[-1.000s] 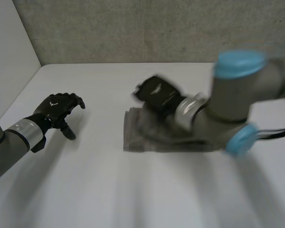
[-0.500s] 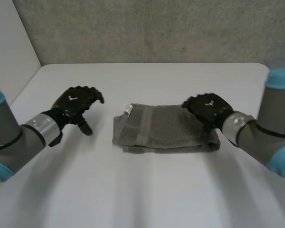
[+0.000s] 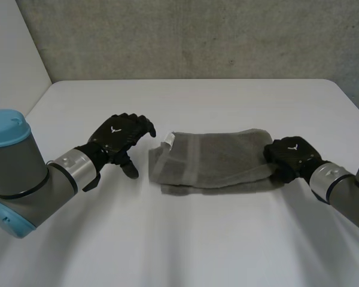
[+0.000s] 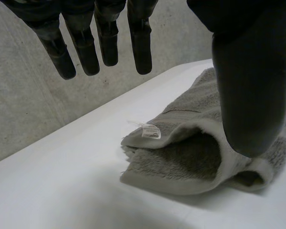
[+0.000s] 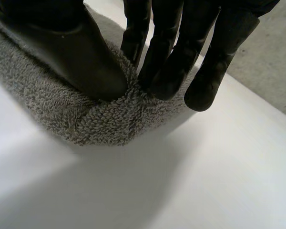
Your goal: Fold the towel.
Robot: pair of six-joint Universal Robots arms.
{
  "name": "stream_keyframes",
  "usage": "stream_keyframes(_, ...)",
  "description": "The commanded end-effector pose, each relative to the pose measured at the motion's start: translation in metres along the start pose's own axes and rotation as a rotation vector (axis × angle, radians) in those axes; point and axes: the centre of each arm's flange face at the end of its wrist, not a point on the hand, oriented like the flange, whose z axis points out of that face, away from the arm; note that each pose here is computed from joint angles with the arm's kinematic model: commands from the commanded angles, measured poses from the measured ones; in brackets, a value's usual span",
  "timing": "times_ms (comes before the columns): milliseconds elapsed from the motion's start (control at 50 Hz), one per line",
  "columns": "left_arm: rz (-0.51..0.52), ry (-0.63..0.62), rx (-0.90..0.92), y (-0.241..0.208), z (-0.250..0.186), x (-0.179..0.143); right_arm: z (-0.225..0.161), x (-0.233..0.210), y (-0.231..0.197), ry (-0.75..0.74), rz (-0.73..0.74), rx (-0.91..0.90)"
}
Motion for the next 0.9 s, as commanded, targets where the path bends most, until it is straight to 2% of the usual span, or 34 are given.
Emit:
stream_keyframes(20,0.002,-0.011,0.006,-0.003,-0.002,-0.003,-0.015,0.020,-0.035,0.039,-0.143,0.040)
stream_keyframes(80,0.008,-0.014,0.017,-0.007,-0.002,-0.005,-0.016,0.022,-0.061,0.037,-0.218,0.074)
stream_keyframes(120,0.009,-0.017,0.023,-0.009,-0.001,-0.006,-0.016,0.008,-0.077,-0.005,-0.236,0.105)
stream_keyframes(160,-0.006,-0.018,0.038,-0.014,-0.001,-0.006,-0.016,-0.037,-0.110,-0.126,-0.264,0.187)
stream_keyframes(220,-0.019,-0.015,0.052,-0.018,0.000,-0.005,-0.013,-0.063,-0.114,-0.196,-0.261,0.202)
stream_keyframes(260,-0.069,-0.011,0.071,-0.025,0.001,-0.005,-0.008,-0.114,-0.109,-0.327,-0.270,0.206)
stream_keyframes(280,-0.070,-0.011,0.071,-0.025,0.001,-0.005,-0.008,-0.114,-0.109,-0.327,-0.270,0.205)
stream_keyframes(320,-0.131,-0.002,0.092,-0.032,0.003,-0.004,-0.009,-0.158,-0.099,-0.430,-0.285,0.193)
stream_keyframes(400,-0.186,0.012,0.115,-0.039,0.005,-0.001,-0.005,-0.182,-0.085,-0.478,-0.291,0.166)
stream_keyframes(500,-0.238,-0.009,0.148,-0.045,0.009,-0.004,-0.003,-0.175,-0.088,-0.416,-0.269,0.149)
stream_keyframes(540,-0.250,-0.028,0.165,-0.048,0.011,-0.006,-0.001,-0.153,-0.096,-0.319,-0.174,0.139)
stream_keyframes(600,-0.249,-0.030,0.170,-0.049,0.013,-0.005,0.002,-0.134,-0.099,-0.265,-0.102,0.129)
stream_keyframes(640,-0.244,-0.028,0.183,-0.054,0.015,-0.004,-0.001,-0.095,-0.102,-0.178,0.040,0.118)
stream_keyframes(660,-0.244,-0.028,0.183,-0.054,0.016,-0.004,-0.001,-0.094,-0.102,-0.177,0.041,0.118)
stream_keyframes(700,-0.244,-0.020,0.192,-0.056,0.018,-0.002,-0.010,-0.069,-0.102,-0.124,0.138,0.109)
stream_keyframes(760,-0.250,-0.009,0.193,-0.057,0.021,0.001,-0.012,-0.059,-0.100,-0.105,0.171,0.105)
stream_keyframes(820,-0.286,0.026,0.187,-0.057,0.025,0.013,-0.014,-0.045,-0.094,-0.081,0.197,0.090)
stream_keyframes(900,-0.393,0.083,0.149,-0.046,0.033,0.036,-0.011,-0.038,-0.091,-0.084,0.223,0.088)
